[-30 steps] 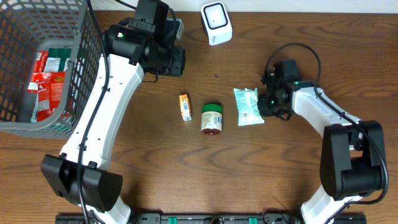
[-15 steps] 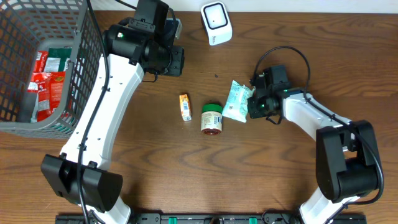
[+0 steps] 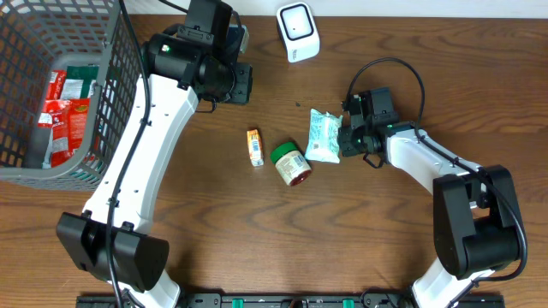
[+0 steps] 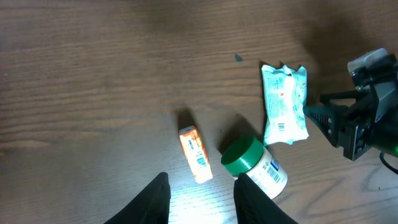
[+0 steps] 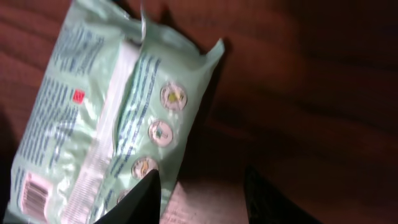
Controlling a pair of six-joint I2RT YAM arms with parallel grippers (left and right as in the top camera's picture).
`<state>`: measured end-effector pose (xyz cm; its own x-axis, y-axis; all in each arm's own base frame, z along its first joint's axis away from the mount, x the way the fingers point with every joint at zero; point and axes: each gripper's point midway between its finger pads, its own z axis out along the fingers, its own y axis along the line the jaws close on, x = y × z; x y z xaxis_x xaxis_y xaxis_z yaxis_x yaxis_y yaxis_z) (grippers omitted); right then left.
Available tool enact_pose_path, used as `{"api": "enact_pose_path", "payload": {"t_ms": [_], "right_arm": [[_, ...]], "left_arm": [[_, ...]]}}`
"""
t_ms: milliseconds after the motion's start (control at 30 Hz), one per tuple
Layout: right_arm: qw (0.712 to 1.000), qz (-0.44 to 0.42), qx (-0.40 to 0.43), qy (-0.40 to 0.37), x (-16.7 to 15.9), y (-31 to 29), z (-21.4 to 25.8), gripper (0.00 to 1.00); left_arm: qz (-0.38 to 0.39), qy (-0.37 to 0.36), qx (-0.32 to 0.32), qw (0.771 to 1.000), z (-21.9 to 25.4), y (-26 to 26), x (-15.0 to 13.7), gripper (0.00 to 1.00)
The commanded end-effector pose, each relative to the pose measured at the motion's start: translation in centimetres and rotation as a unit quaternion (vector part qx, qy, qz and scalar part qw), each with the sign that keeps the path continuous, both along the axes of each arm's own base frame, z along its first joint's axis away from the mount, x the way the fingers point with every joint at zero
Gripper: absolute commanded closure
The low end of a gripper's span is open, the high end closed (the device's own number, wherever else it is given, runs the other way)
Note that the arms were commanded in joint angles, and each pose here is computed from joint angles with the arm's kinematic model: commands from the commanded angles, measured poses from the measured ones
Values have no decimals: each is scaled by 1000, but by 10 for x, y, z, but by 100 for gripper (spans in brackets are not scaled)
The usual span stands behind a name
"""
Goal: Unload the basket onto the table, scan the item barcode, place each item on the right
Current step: 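Push the wipes pack leftward with the right gripper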
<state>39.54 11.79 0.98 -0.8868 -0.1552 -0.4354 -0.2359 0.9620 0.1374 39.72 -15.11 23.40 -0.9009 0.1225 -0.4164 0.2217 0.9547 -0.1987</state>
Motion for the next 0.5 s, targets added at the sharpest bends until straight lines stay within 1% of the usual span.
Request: {"api": "enact_pose_path", "payload": {"t_ms": [0,100,233,300,400,467], "right_arm": [[1000,-5,-8,-10,3,-4,0,61],[1000,-4,-6,-13,4,-3,1,60],[1000,-9,-3,-17,8,-7,12,53],[1000,-9,14,-18,12,-7,31,51],[999,-10,43,-24,18,-8,72,49],[999,-13,46,-26,19,-12,95,47]], "left_arm": [[1,-2,7,1000,-2,3,0,65],[1,-2,8,1000,-2,3,0,65],[7,-5,19,1000,-2,8,1,65],[7,-6,19,1000,-2,8,1,65],[8,-6,20,1000,-2,8,1,64],[8,-7,19,1000,-1,8,1,64]]}}
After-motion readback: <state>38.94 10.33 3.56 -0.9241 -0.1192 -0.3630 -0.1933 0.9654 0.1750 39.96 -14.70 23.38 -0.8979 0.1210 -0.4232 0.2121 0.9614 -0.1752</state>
